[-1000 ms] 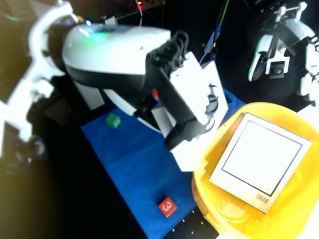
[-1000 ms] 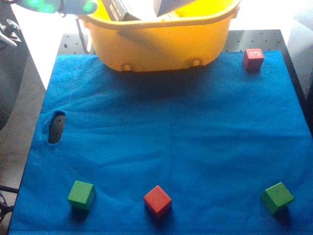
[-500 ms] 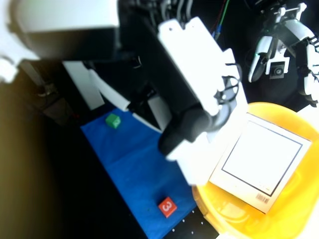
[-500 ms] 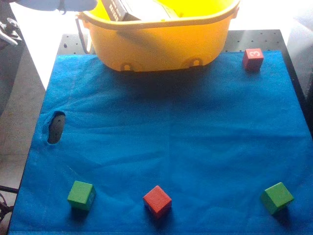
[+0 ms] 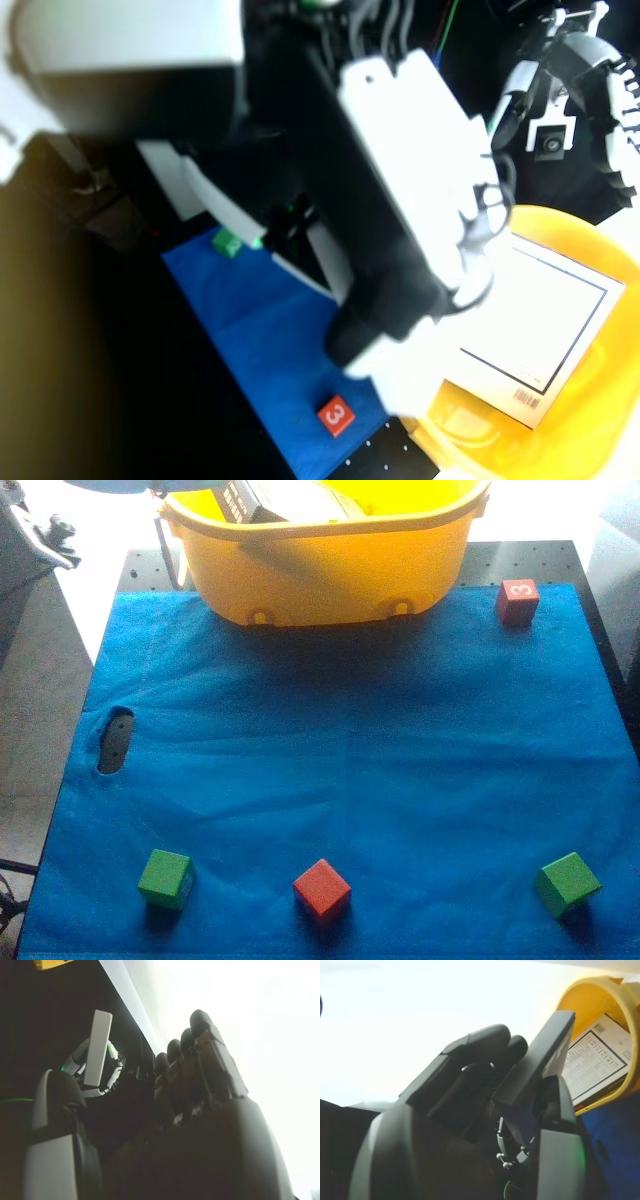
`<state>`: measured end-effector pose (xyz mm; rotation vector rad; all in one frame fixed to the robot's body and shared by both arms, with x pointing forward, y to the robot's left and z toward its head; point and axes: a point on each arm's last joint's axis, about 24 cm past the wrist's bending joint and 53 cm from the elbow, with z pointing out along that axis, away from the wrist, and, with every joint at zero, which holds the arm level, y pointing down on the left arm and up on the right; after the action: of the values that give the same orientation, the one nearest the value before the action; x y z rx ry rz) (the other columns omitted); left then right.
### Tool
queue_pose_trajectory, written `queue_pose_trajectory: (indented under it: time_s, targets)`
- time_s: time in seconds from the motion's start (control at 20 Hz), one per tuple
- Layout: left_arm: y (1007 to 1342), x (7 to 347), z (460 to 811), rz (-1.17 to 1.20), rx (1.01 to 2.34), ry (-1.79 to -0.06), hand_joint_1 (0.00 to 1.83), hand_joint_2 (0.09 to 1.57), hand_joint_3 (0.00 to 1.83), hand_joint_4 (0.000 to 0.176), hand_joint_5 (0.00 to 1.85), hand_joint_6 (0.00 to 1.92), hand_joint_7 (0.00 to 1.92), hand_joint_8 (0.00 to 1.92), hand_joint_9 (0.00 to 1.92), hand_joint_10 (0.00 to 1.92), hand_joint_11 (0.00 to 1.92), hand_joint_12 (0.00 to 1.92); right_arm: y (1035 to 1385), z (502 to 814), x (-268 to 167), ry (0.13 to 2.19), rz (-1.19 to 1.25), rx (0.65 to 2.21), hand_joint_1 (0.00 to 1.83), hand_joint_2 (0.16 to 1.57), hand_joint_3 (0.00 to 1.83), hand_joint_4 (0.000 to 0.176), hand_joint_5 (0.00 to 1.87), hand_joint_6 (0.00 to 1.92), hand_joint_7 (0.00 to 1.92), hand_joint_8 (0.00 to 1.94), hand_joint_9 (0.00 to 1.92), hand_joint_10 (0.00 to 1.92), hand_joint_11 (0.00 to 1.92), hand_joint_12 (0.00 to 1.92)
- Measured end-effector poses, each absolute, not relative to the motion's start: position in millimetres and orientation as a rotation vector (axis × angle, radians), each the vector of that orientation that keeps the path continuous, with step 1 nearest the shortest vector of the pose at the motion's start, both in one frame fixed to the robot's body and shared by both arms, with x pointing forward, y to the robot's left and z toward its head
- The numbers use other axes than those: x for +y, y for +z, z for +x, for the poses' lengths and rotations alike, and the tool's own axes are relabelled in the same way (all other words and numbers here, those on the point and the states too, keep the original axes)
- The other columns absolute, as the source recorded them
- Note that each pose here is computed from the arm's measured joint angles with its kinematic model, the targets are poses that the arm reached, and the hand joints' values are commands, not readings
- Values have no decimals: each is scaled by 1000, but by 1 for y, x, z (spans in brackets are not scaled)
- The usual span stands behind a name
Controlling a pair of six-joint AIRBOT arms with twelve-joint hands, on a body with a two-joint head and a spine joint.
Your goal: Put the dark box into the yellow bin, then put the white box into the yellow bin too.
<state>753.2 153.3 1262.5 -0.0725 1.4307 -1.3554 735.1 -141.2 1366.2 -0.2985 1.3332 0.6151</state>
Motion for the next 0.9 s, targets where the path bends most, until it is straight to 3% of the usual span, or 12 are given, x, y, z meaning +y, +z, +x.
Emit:
queue_pose_trajectory:
  time_s: [0.05,0.1,0.2,0.25,0.3,0.35,0.4,0.45,0.5,0.6,0.7,0.9]
  targets:
    - [1263,149,752,-64,1427,-1367,914,1009,0,0,318,0,340,0,330,1,364,3,1365,739,-143,620,-285,1339,1270,1090,1,0,1065,636,1041,1127,945,1181,770,1680]
    - [1263,146,751,-61,1425,-1377,949,997,0,0,331,5,348,4,332,2,369,5,1362,742,-142,624,-276,1346,1196,1075,6,0,1067,781,941,1232,871,1561,807,1873]
    - [1264,143,749,-53,1417,-1389,991,997,0,0,367,17,372,11,355,10,386,11,1350,750,-140,621,-272,1373,1240,1114,0,0,1122,618,880,1297,618,1346,330,1828]
    - [1265,142,748,-51,1413,-1395,997,996,0,0,377,8,379,5,360,5,388,10,1341,755,-138,624,-264,1396,1238,1116,0,0,1129,618,868,1298,587,1305,249,1841]
    - [1265,140,748,-49,1412,-1401,993,985,0,0,403,14,393,8,366,5,386,9,1331,760,-135,628,-255,1420,1166,1095,0,0,1052,827,685,1109,506,1320,288,1797]
    - [1265,138,747,-49,1411,-1406,1006,983,0,0,408,13,398,8,369,5,387,8,1323,764,-132,631,-250,1440,1087,1037,0,0,815,326,748,631,659,892,496,1442]
    - [1264,136,746,-43,1412,-1408,1005,986,0,0,393,5,380,1,348,0,361,1,1318,767,-129,634,-248,1449,961,973,0,28,528,78,679,218,690,361,491,914]
    - [1264,135,747,-47,1411,-1413,1022,971,0,0,407,9,384,3,351,3,368,5,1312,768,-127,635,-248,1459,863,924,0,129,306,15,483,43,524,86,346,529]
    - [1264,134,746,-45,1409,-1419,1035,960,0,0,414,10,392,6,357,5,371,6,1307,768,-125,635,-253,1469,811,894,1,167,209,2,383,8,433,16,300,300]
    - [1264,131,745,-44,1410,-1425,1048,960,0,0,424,11,395,8,367,8,382,11,1304,768,-120,637,-262,1475,720,847,0,176,48,0,173,0,142,0,39,70]
    - [1264,130,745,-38,1409,-1426,1040,968,0,0,413,4,393,5,365,5,375,6,1304,768,-116,643,-266,1473,668,807,0,176,2,0,41,0,14,0,1,2]
    - [1264,130,745,-40,1410,-1426,1002,942,0,0,411,1,410,7,382,8,392,12,1304,765,-114,648,-271,1472,703,779,0,176,0,0,19,0,2,1,0,0]
